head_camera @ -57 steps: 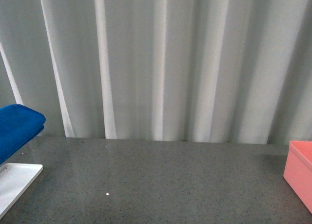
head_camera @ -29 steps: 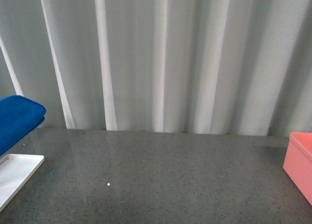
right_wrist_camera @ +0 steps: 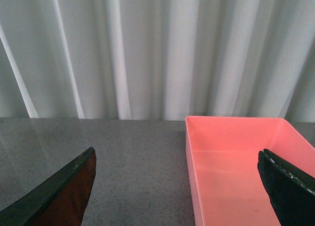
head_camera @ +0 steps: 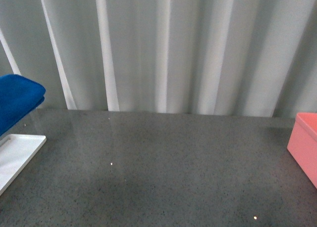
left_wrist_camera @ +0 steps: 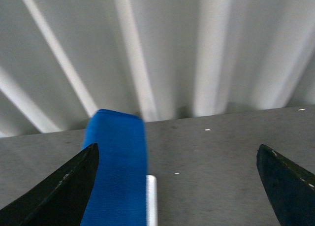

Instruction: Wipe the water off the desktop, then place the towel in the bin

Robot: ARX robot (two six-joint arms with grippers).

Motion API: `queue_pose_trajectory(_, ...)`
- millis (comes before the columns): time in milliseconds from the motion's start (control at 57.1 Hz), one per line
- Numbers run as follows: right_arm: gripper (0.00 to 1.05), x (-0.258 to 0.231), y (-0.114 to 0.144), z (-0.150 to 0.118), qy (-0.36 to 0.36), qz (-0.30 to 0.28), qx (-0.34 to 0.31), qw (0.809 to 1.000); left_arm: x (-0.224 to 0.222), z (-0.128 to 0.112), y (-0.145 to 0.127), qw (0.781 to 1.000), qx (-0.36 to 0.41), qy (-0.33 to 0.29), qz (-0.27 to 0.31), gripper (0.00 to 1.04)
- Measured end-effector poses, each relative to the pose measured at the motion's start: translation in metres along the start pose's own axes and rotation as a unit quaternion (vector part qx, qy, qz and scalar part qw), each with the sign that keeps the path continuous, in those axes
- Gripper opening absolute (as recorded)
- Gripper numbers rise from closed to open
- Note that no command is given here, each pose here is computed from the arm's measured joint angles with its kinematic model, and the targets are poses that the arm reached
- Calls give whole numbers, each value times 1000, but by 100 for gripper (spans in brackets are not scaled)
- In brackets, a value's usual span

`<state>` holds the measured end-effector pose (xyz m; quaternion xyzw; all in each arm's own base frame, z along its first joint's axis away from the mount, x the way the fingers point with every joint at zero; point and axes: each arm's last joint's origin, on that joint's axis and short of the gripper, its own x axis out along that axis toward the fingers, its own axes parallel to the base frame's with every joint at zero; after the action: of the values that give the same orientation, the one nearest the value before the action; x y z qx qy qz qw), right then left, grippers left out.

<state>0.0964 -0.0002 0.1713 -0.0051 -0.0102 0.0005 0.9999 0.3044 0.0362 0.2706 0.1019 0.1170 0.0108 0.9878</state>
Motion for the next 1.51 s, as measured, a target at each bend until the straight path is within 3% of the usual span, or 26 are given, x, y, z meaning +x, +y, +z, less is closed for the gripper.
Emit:
queue_pose_trajectory(158,98,0,0,0,0,0,0,1000,46,-7,21,988,49,137,42,98)
queue_pose_trajectory(263,98,0,0,0,0,0,0,1000,53,-14,24,980,59,187,46,98)
queue_pose_trajectory(543,98,0,0,0,0,0,0,1000,68,-24,15,976,73,205,24,98)
queue_pose_trajectory(999,98,0,0,0,0,0,0,1000,105,-54,12,972,28,232,4,98)
queue_pose_trajectory(1507,98,0,0,0,0,0,0,1000,111,-88,7,971,36,236,26,98)
